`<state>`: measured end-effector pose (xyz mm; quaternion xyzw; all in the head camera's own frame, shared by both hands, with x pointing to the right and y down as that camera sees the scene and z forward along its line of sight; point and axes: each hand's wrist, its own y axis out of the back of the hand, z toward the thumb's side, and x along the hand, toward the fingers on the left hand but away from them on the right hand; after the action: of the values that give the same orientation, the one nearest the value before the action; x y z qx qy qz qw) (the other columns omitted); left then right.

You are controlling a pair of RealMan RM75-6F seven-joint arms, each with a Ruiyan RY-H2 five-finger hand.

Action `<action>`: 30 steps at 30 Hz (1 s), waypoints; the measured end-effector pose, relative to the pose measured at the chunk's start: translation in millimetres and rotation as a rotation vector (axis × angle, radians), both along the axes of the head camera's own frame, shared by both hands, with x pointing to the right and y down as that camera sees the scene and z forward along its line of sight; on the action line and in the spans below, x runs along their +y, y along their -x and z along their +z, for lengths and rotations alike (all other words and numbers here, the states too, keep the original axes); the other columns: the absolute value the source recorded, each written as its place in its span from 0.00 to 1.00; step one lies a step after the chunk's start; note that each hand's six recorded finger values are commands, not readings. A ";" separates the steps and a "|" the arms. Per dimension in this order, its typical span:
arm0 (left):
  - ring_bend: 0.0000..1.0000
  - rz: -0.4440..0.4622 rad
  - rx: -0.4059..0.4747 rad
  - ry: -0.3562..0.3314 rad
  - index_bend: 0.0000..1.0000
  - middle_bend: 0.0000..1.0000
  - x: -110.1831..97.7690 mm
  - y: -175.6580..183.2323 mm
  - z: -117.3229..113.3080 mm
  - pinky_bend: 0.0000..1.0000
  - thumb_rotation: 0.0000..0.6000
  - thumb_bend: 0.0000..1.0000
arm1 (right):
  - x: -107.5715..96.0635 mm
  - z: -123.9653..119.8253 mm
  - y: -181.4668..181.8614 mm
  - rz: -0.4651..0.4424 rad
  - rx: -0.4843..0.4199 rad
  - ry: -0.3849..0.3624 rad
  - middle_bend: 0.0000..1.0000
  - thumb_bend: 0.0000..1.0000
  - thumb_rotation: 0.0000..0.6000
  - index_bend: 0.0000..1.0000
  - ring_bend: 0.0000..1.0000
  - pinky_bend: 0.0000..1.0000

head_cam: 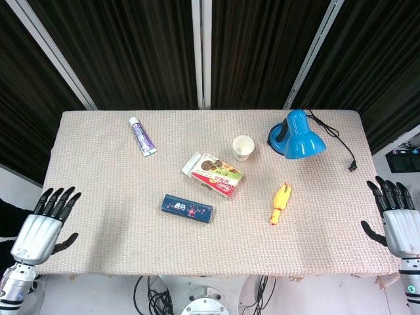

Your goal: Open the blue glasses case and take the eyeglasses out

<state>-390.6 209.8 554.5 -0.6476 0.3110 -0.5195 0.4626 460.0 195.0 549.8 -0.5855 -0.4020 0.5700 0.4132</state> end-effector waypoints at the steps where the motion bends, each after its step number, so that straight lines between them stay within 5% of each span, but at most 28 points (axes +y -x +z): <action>1: 0.00 0.021 0.006 0.003 0.02 0.03 -0.1 -4.7 0.6 0.01 1.00 0.22 | 0.2 -1.1 -0.2 0.003 -0.001 -0.003 0.00 0.18 1.00 0.00 0.00 0.00; 17: 0.07 0.334 0.156 0.161 0.07 0.15 -9.5 -119.1 49.6 0.12 1.00 0.22 | -3.8 -7.1 -11.1 0.052 0.017 -0.004 0.00 0.18 1.00 0.00 0.00 0.00; 23: 0.09 0.406 0.211 0.179 0.09 0.18 -14.8 -164.2 76.3 0.14 1.00 0.26 | -3.5 -10.7 -14.8 0.061 0.025 -0.005 0.00 0.18 1.00 0.00 0.00 0.00; 30: 0.09 0.453 0.167 0.139 0.12 0.18 -29.7 -184.0 99.4 0.14 1.00 0.35 | -2.3 -8.8 -15.6 0.063 0.033 0.004 0.00 0.18 1.00 0.00 0.00 0.00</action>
<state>-206.6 180.1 653.8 -0.7717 0.1585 -0.3677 0.4941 475.6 192.7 540.9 -0.5641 -0.4120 0.5930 0.4004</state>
